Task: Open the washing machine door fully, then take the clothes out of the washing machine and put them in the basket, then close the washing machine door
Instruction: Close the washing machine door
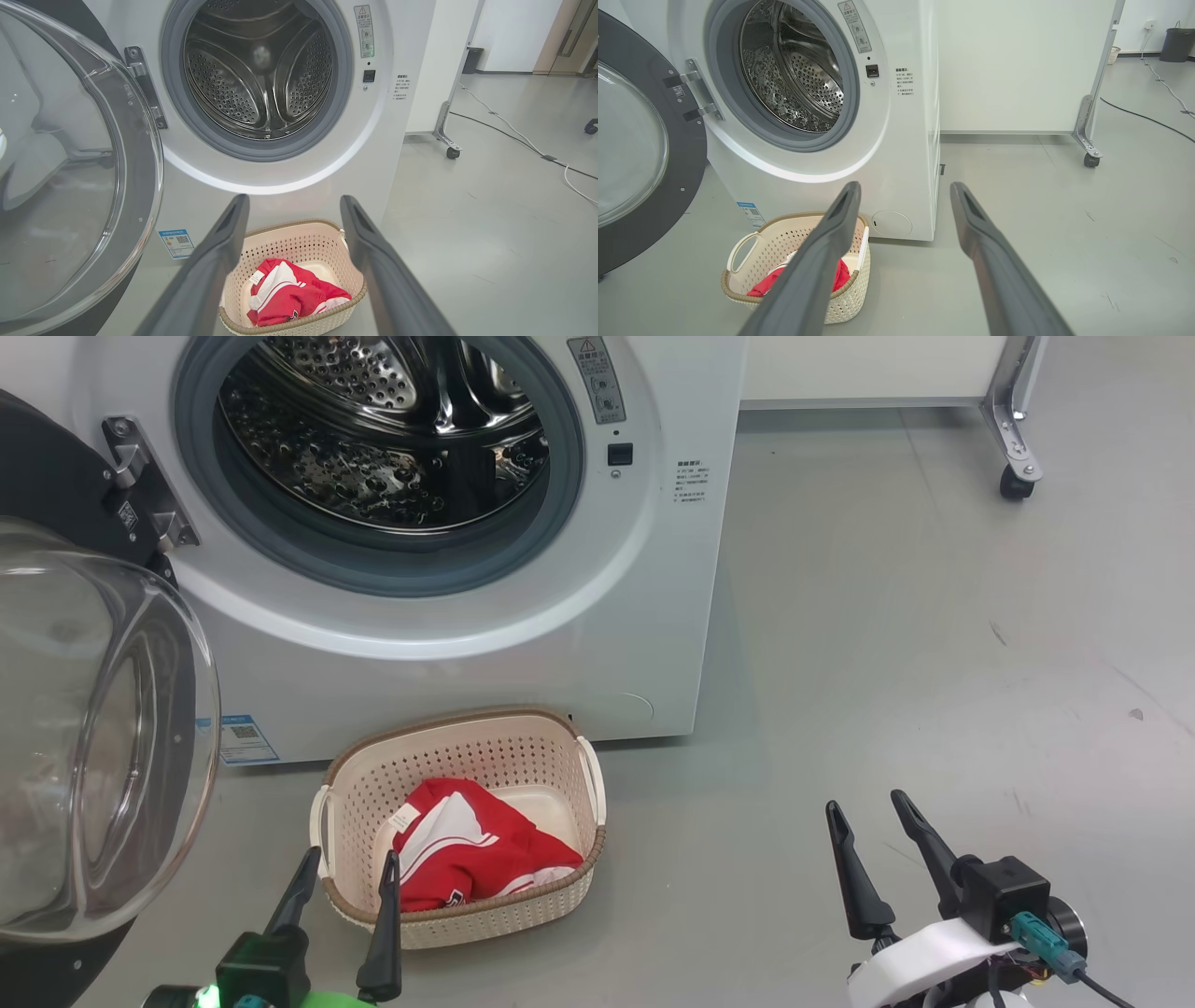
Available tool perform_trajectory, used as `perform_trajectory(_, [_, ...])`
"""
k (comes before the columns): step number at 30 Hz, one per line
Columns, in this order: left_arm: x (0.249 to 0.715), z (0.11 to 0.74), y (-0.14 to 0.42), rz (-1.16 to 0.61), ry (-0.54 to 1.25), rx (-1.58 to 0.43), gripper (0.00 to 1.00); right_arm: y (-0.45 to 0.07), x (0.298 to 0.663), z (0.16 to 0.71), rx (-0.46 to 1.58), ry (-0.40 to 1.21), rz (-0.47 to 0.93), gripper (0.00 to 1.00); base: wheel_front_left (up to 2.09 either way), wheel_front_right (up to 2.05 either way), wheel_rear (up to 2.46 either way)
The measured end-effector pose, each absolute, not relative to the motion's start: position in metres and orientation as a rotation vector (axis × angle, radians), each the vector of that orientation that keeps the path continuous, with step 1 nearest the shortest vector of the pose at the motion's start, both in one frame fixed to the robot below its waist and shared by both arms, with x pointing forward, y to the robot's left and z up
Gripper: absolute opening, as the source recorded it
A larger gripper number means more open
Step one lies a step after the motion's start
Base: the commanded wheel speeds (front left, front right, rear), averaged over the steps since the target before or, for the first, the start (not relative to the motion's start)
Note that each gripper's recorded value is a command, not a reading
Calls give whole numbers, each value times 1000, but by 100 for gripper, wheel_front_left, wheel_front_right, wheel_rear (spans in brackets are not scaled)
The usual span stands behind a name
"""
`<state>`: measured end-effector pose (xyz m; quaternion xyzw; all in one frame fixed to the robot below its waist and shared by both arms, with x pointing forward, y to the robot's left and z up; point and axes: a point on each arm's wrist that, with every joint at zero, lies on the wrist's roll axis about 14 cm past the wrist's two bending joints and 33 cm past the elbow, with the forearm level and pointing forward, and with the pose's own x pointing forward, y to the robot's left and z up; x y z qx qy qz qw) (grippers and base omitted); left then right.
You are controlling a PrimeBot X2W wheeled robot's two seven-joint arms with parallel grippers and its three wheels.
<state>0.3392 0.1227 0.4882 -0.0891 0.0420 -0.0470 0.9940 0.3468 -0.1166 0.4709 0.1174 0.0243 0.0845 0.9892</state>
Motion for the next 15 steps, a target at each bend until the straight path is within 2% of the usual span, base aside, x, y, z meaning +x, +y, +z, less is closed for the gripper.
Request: perform_trajectory(15, [339, 490, 125, -93, 83, -173, 100, -118, 347, 472, 235, 45, 165, 100, -25, 25, 0])
